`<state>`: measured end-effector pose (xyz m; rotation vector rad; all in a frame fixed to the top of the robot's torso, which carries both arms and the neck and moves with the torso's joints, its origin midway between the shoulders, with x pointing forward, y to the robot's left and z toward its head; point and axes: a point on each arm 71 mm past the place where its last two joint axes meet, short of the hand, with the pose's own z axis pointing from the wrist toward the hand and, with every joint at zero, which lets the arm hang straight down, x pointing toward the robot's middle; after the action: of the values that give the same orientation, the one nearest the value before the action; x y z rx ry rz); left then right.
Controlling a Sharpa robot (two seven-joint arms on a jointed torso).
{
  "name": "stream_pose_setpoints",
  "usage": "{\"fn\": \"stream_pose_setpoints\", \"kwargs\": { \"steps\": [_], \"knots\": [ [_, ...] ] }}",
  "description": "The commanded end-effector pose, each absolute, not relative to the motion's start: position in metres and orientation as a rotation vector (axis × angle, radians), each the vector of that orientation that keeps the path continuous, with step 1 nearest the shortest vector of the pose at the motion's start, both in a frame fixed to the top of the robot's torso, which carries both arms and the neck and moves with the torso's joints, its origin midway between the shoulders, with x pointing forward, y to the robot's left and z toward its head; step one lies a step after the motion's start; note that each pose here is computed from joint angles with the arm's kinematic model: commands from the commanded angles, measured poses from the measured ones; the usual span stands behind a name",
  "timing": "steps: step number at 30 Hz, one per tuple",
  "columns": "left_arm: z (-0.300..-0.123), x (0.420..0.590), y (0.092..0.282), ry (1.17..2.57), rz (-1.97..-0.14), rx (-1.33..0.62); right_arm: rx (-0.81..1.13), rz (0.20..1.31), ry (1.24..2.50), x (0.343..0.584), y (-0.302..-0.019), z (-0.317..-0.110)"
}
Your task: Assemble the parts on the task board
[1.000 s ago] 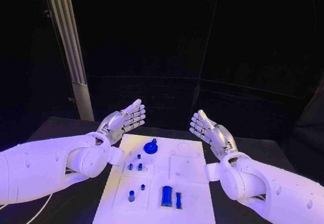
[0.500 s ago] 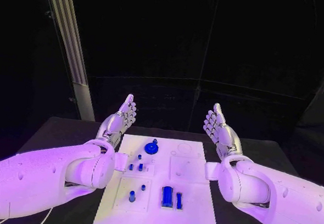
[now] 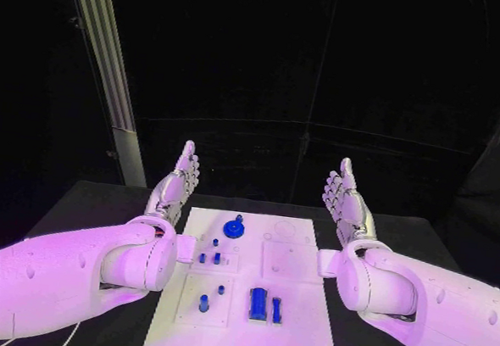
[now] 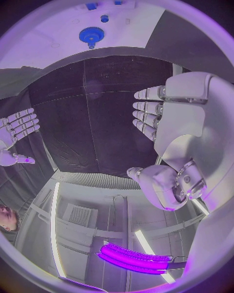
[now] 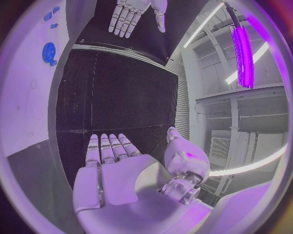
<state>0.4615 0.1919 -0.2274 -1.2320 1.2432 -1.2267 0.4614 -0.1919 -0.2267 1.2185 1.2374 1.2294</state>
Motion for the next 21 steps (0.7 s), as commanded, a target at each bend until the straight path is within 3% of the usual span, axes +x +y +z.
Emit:
{"fn": "stream_pose_setpoints", "kwargs": {
  "steps": [1, 21],
  "knots": [
    [-0.2242, 0.4618, 0.1924, 1.218, -1.229, -1.209, 1.209, 1.229, 1.218, 0.4618, -0.1924, -0.2242],
    [-0.2242, 0.4618, 0.1924, 1.218, -1.229, -1.209, 1.209, 1.229, 1.218, 0.4618, -0.1924, -0.2242]
  ]
}}
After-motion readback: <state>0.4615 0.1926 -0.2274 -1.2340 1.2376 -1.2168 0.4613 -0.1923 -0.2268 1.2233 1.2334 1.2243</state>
